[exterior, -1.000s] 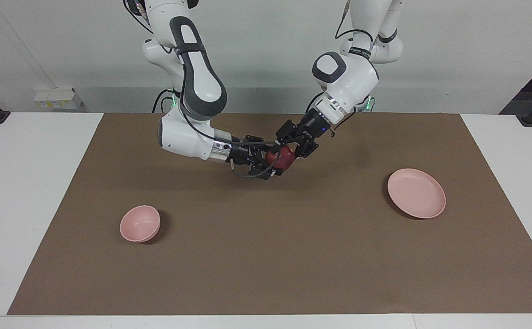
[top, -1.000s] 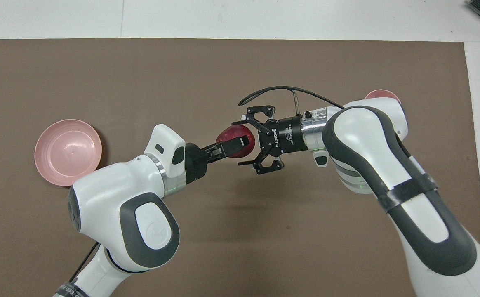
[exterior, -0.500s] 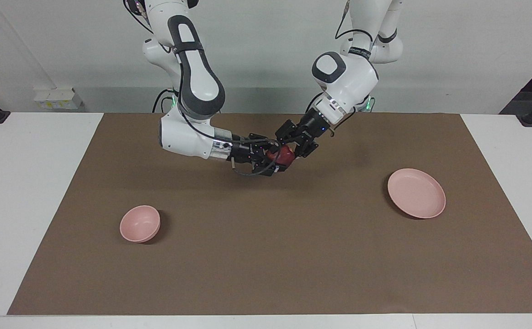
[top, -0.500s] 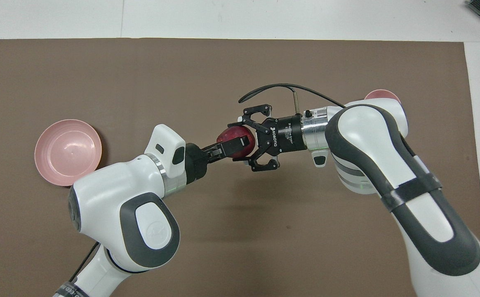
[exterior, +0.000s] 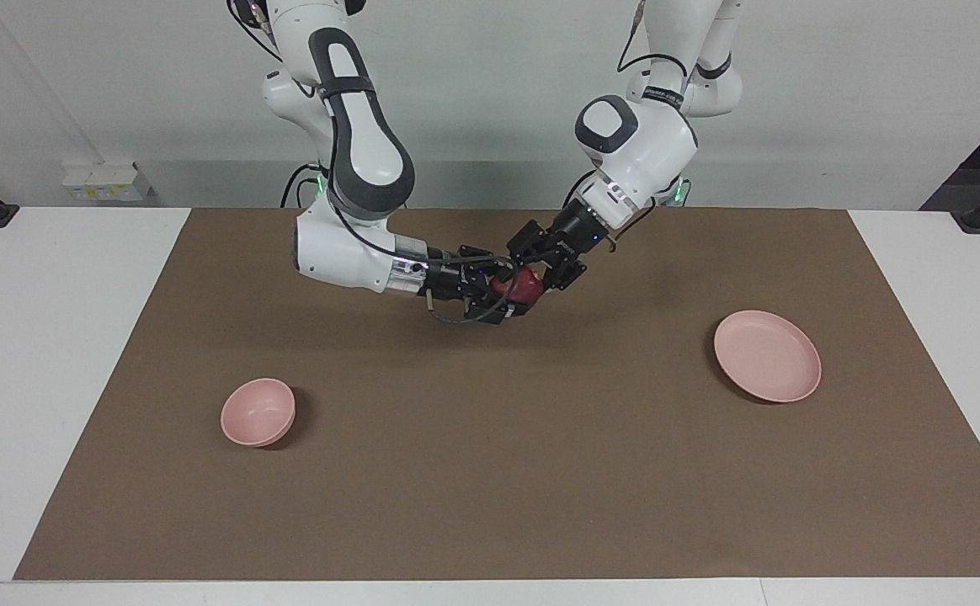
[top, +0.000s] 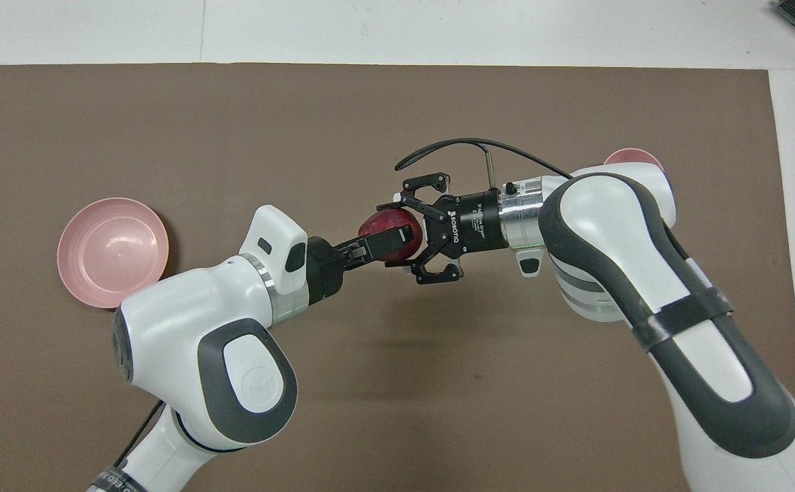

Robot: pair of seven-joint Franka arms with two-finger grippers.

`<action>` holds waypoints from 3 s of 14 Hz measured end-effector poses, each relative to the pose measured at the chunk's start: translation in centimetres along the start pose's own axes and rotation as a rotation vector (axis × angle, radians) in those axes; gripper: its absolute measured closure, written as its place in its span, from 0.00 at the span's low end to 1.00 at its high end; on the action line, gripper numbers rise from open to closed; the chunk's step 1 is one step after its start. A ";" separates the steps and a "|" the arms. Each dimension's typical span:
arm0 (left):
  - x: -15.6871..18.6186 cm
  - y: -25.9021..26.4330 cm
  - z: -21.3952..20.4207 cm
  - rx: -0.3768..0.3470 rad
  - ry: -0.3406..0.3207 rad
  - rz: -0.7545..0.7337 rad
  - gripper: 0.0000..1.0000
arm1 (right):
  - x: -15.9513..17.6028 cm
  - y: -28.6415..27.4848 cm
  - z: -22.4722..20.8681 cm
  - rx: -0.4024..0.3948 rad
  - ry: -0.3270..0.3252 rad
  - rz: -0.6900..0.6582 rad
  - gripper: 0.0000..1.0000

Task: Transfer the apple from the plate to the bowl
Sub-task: 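Close the right gripper on the apple held by the left gripper, then open the left gripper and pull the right gripper back with the apple, then carry the apple with the right gripper over the small pink bowl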

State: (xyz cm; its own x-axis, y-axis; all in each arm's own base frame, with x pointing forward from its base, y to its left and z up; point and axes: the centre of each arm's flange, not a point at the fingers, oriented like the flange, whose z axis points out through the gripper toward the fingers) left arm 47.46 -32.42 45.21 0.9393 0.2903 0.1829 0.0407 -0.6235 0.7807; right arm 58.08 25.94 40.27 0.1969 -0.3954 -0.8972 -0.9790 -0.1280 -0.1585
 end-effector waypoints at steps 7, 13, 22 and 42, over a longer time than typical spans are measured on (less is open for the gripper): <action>2.0 -0.3 -2.9 -0.030 -0.107 0.001 0.00 | 1.1 -0.4 -1.7 -0.001 0.057 -0.086 0.20; 7.2 -6.1 -8.0 0.216 -0.227 0.180 0.00 | 3.9 -2.0 -7.6 -0.041 0.268 -0.392 0.20; 14.9 -7.4 -21.0 0.712 -0.375 0.429 0.00 | 5.6 -4.3 -15.1 -0.325 0.652 -0.893 0.20; 18.7 0.0 -33.9 0.832 -0.387 0.405 0.00 | 17.3 -0.9 -23.4 -0.661 1.162 -1.325 0.20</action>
State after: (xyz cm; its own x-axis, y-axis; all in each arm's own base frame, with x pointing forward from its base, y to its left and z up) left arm 53.45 -2.36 68.91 0.9753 -0.2199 0.0204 -0.2201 -0.9754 0.0098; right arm 63.56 -2.12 34.52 0.9186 -0.0608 0.3906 -0.0637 -0.9980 -0.0057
